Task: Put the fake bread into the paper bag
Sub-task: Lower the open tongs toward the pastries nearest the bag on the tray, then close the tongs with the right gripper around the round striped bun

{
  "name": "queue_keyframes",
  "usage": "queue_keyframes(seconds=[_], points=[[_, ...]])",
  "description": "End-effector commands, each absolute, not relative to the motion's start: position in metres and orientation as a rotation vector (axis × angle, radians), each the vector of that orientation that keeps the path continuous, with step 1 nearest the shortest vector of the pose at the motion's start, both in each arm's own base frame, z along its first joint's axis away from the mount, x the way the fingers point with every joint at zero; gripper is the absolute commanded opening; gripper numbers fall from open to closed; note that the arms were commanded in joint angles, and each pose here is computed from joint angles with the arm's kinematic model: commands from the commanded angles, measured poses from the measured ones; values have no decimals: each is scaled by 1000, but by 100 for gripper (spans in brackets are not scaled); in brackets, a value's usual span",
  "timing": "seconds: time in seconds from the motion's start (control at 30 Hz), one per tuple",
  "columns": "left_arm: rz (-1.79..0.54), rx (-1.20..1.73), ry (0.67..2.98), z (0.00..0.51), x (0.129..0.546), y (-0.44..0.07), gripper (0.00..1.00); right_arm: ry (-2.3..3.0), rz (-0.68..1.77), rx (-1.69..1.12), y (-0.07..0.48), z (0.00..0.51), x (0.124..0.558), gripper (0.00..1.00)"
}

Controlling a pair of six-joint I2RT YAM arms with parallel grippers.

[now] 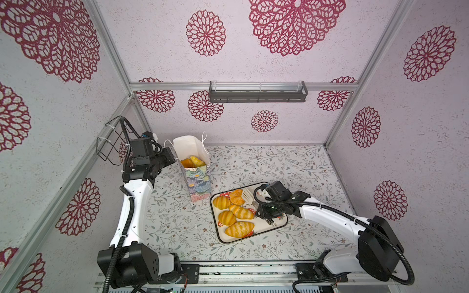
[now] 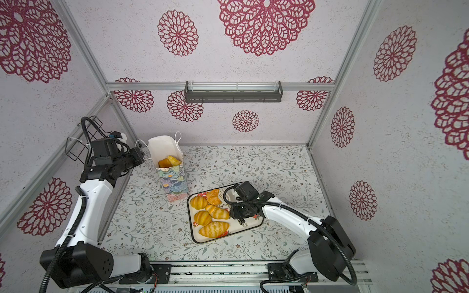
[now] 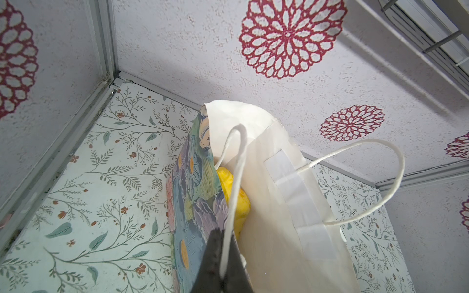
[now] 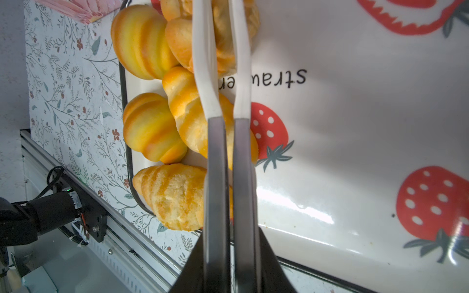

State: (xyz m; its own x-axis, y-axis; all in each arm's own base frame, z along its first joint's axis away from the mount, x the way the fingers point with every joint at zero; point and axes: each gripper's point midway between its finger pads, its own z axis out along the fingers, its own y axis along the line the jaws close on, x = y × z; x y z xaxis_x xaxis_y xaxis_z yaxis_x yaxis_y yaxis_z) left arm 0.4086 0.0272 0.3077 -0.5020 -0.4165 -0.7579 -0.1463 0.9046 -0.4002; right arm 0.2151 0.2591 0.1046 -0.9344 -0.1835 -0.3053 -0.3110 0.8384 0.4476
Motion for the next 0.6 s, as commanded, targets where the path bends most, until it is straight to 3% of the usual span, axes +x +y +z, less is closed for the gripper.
queue_keyframes(seconds=[0.0, 0.57], points=[[-367, -393, 2097, 303, 413, 24, 0, 2703, 763, -376, 263, 123, 221, 25], [-372, -391, 2097, 303, 413, 23, 0, 2630, 727, -344, 247, 152, 223, 21]])
